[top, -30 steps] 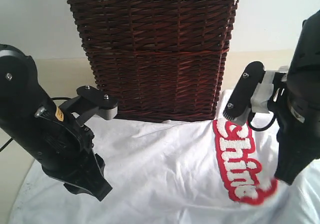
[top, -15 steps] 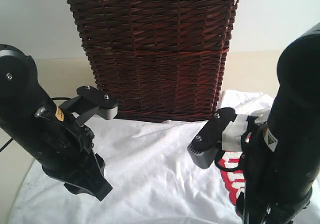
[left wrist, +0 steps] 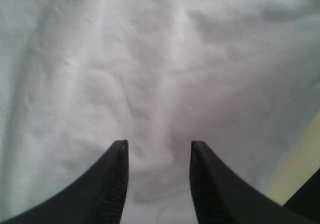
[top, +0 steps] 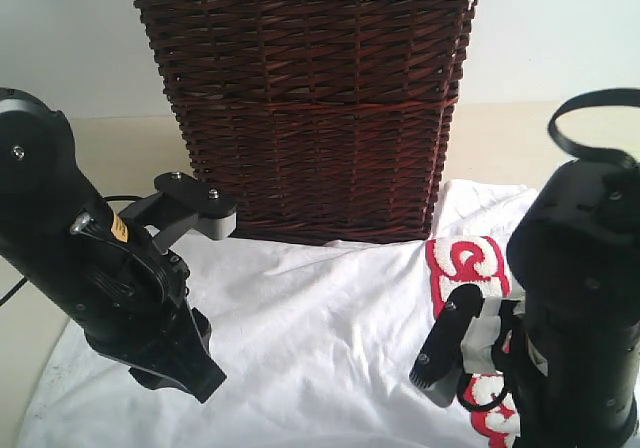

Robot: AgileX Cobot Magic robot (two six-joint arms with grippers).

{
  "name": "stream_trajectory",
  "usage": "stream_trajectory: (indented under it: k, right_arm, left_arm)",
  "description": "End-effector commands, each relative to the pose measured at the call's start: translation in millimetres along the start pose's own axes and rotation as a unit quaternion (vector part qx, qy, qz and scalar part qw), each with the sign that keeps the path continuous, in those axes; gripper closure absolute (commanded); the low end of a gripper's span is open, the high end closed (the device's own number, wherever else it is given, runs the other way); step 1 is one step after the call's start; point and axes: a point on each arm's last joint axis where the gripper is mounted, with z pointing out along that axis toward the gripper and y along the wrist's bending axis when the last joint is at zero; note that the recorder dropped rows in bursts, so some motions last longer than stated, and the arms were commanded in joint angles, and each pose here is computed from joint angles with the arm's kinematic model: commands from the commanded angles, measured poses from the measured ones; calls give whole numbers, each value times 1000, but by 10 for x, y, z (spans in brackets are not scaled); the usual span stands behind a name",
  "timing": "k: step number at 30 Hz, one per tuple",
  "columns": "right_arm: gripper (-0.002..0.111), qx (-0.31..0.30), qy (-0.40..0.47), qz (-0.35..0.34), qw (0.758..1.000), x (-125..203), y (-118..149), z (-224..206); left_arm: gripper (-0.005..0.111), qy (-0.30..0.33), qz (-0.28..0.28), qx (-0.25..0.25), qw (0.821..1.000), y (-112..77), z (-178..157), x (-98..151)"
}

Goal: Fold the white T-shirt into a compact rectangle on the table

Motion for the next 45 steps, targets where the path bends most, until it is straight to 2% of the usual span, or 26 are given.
stream_trajectory:
  k: [1,5,6,10,14,18,21,23,26,29,34,37,45]
  right_arm:
    - [66,32,18,17,999,-64,-57,109]
    - [103,36,48,23,998,-83,-75,93]
    - [108,35,44,27,998,-113,-83,46]
    - [108,38,1,36,999,-247,-129,-172]
    - [108,45,-22,3,999,-337,-170,-328]
    - [108,96,-55,-42,993,-430,-275,-442]
    - [101,124,-113,-62,984,-545,-315,-470]
    - [90,136,-148,-74,977,-625,-328,-476]
    - [69,156,-184,-86,967,-740,-352,-457]
    - [55,191,-201,-46,960,-829,-422,-411]
    - [55,267,-172,31,948,-857,-573,-314]
    - [55,294,-120,39,947,-801,-617,-262]
    - [55,321,-47,70,943,-659,-663,-297]
  left_arm:
    - [66,0,1,7,1000,-26,5,4]
    - [66,-1,2,7,1000,-27,5,1]
    - [66,-2,0,8,1000,-29,5,0]
    - [66,-2,0,8,1000,-29,5,0]
    - [66,-2,1,8,1000,-29,5,0]
    - [66,-2,3,8,1000,-29,5,0]
    - [66,-2,3,8,1000,-29,5,0]
    - [66,-2,3,8,1000,-29,5,0]
    - [66,-2,3,8,1000,-29,5,0]
    - [66,-2,3,8,1000,-29,5,0]
    - [66,-3,3,8,1000,-29,5,-3]
    - [66,-3,3,8,1000,-29,5,-3]
    - [66,-4,-4,15,1000,-42,5,-4]
